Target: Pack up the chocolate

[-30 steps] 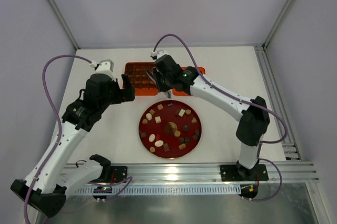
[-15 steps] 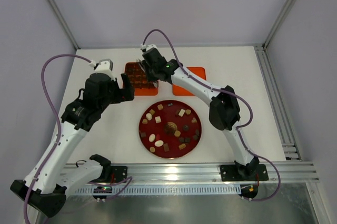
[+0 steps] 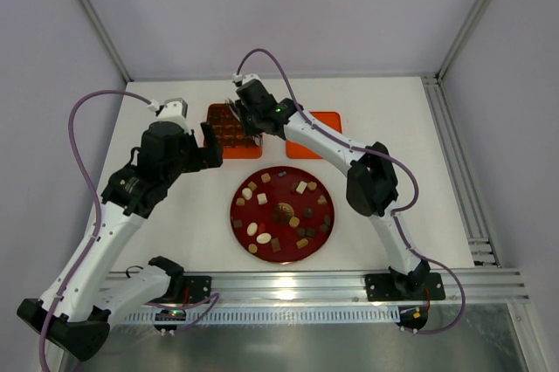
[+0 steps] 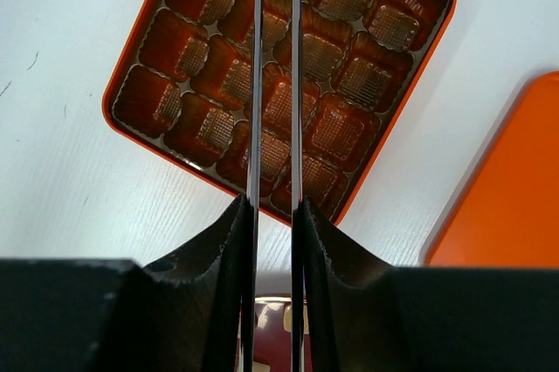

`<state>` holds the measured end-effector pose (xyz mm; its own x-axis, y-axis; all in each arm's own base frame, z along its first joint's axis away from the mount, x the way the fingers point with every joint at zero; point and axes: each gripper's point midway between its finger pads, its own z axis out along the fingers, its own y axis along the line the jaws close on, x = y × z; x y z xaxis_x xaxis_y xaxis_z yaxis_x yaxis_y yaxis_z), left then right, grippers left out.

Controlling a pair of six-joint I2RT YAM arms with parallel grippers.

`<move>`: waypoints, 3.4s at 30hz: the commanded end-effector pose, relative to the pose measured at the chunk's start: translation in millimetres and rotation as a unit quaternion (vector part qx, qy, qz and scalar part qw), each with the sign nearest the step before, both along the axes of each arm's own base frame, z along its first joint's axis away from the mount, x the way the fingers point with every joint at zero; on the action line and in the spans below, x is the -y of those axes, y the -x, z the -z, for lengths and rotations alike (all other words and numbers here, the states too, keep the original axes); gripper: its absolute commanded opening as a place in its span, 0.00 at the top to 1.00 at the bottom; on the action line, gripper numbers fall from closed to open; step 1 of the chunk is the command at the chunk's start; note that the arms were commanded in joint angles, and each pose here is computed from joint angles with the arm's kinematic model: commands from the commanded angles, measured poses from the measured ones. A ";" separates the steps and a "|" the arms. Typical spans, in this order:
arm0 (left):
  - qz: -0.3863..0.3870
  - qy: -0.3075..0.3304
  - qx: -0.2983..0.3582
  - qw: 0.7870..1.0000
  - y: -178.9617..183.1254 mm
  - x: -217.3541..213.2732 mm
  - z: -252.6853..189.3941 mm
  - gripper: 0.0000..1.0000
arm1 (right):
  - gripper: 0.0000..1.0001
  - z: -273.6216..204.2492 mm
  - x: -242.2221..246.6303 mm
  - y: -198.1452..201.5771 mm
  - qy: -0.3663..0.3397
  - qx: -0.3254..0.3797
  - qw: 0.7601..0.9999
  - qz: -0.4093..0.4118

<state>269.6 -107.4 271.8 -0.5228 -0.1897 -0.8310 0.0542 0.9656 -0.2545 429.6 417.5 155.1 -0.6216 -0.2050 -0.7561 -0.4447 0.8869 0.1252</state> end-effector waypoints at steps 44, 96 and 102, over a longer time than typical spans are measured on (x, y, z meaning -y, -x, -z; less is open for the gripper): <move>0.008 0.018 0.018 1.000 -8.0 8.1 -8.3 0.00 | 0.62 -86.7 122.1 119.7 -0.041 0.009 0.999 0.031; 0.007 0.017 0.000 1.000 -8.9 9.9 10.8 0.00 | 0.59 -3.3 184.3 245.3 0.061 -0.097 0.993 0.035; 0.007 0.013 0.000 1.000 -9.0 9.1 11.5 0.00 | 0.59 -6.1 181.8 243.1 0.061 -0.096 0.993 0.036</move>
